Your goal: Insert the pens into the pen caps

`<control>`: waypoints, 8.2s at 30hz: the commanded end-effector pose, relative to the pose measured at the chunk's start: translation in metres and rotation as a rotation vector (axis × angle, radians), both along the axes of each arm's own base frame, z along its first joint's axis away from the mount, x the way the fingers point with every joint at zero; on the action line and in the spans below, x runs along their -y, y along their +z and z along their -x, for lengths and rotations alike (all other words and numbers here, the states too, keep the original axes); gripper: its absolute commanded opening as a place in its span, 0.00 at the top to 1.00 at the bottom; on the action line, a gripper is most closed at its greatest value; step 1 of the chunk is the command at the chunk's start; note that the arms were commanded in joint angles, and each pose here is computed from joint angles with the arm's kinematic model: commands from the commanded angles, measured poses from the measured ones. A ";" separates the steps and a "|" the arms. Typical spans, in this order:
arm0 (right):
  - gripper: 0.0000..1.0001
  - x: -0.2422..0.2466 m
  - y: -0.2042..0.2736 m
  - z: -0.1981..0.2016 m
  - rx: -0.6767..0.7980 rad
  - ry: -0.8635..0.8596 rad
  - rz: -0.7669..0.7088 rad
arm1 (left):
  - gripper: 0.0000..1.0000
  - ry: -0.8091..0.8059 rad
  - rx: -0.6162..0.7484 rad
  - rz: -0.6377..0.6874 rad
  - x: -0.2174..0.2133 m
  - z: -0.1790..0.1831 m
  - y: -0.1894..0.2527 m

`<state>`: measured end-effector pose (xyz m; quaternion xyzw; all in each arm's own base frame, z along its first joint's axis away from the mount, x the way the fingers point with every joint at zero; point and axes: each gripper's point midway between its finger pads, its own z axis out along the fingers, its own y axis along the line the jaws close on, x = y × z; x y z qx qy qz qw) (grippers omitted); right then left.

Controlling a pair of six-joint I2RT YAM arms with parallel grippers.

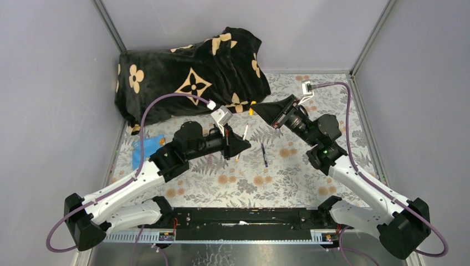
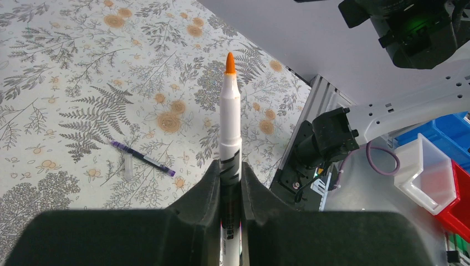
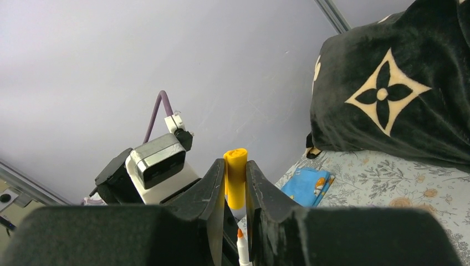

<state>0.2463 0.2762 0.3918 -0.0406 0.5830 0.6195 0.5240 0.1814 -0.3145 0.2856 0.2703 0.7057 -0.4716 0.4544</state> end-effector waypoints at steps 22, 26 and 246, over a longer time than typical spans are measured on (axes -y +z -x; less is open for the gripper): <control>1.00 -0.011 0.009 0.024 0.096 0.093 -0.022 | 1.00 0.026 0.098 0.085 0.000 -0.005 0.039; 1.00 -0.011 0.008 0.026 0.098 0.097 -0.019 | 1.00 0.027 0.099 0.088 -0.001 -0.004 0.039; 0.39 0.054 -0.040 0.053 0.109 -0.355 0.558 | 1.00 0.001 0.303 0.281 -0.022 0.019 0.168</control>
